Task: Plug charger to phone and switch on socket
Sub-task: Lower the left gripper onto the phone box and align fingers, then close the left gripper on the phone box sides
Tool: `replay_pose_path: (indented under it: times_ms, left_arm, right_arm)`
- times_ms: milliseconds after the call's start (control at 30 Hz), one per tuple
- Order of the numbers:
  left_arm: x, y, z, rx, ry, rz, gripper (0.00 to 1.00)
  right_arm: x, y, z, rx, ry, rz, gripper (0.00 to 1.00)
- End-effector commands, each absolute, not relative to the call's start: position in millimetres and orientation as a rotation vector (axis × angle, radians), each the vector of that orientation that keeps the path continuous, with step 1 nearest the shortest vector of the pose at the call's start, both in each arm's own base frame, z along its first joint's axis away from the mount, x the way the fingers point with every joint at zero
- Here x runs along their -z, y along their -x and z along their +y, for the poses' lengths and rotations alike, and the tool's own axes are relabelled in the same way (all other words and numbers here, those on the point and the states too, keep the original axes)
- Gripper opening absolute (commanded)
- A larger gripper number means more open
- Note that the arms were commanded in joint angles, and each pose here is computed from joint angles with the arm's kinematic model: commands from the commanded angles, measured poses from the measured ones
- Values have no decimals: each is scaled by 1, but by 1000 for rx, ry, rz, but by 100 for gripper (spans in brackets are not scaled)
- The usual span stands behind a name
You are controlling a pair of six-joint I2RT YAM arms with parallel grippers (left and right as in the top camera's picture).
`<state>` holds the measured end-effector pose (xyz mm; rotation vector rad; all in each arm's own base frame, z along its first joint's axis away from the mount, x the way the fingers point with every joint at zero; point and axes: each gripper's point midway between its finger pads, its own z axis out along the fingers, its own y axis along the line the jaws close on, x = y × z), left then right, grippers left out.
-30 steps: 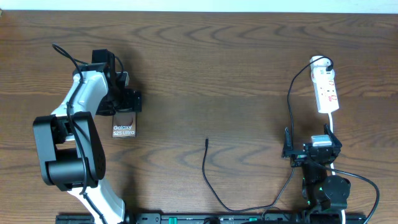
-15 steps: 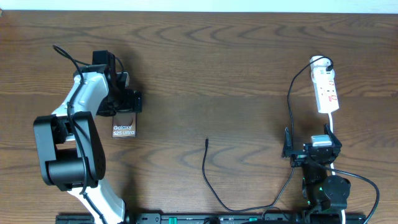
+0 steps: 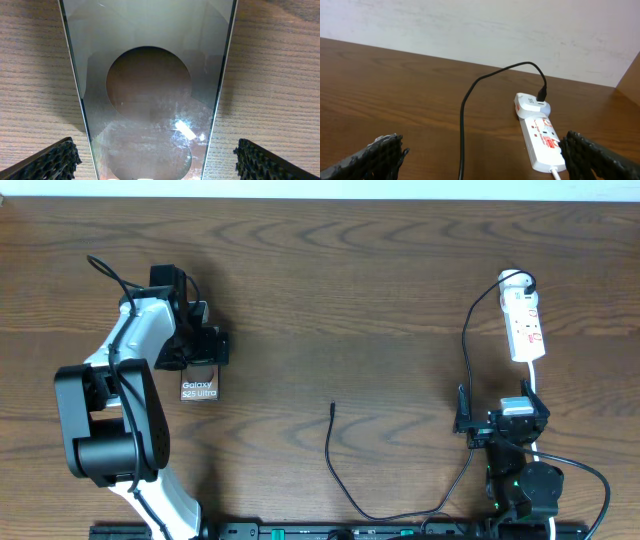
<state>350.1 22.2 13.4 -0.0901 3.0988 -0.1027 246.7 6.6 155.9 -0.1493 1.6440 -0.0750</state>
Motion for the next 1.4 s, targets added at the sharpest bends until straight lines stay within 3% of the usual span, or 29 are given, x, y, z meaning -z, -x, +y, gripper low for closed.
replay_pose_path:
  times_ms: [0,1367]
  left_arm:
    - [-4,-344,28,66,101,3134,98]
    - [31,-330,18,150,71,3178,98]
  right_arm:
    - [-155,-246,7,83,158,1644,99]
    - [-155,-246,7,84,159,1644,99]
